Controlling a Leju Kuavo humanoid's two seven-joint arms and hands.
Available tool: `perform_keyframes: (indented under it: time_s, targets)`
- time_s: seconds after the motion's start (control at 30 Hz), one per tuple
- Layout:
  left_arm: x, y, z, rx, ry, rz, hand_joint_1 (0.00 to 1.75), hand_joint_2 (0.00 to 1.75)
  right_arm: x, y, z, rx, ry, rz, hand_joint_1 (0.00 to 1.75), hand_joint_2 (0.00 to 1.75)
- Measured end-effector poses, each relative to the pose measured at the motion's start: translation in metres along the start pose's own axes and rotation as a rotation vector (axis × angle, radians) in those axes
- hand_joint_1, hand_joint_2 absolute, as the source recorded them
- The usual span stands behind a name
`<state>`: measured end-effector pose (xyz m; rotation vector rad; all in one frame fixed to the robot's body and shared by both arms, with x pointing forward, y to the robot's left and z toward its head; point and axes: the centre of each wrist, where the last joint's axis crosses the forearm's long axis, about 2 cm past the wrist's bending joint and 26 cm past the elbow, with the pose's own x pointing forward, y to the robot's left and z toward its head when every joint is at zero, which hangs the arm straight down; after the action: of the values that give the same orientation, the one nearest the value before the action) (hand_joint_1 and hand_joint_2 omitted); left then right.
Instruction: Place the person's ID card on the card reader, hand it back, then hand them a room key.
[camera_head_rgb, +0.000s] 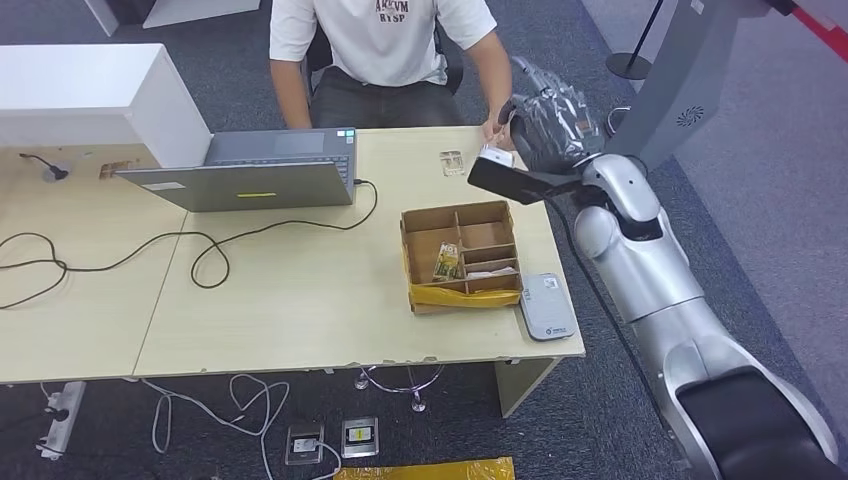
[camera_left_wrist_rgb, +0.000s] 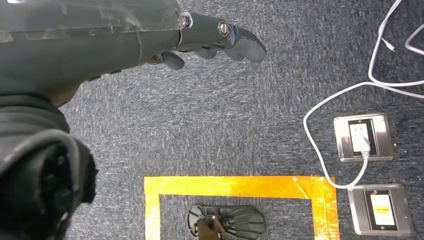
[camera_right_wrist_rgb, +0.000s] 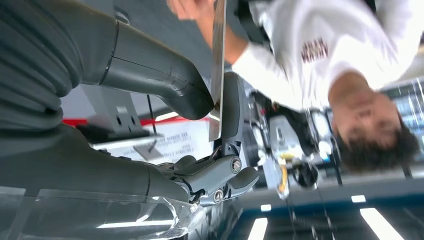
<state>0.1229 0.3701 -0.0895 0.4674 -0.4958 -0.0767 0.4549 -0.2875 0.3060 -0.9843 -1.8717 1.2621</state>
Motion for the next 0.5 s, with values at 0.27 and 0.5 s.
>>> perform_keyframes:
  time_s: [0.27, 0.5]
  targets:
    - [0.008, -0.001, -0.002, -0.005, -0.023, -0.012, 0.00, 0.00, -0.012, -0.064, -0.043, -0.083, -0.049, 0.057, 1.75, 1.75]
    - [0.009, 0.004, -0.003, -0.027, -0.033, -0.027, 0.00, 0.00, -0.008, -0.066, -0.069, 0.022, 0.002, 0.067, 1.75, 1.75]
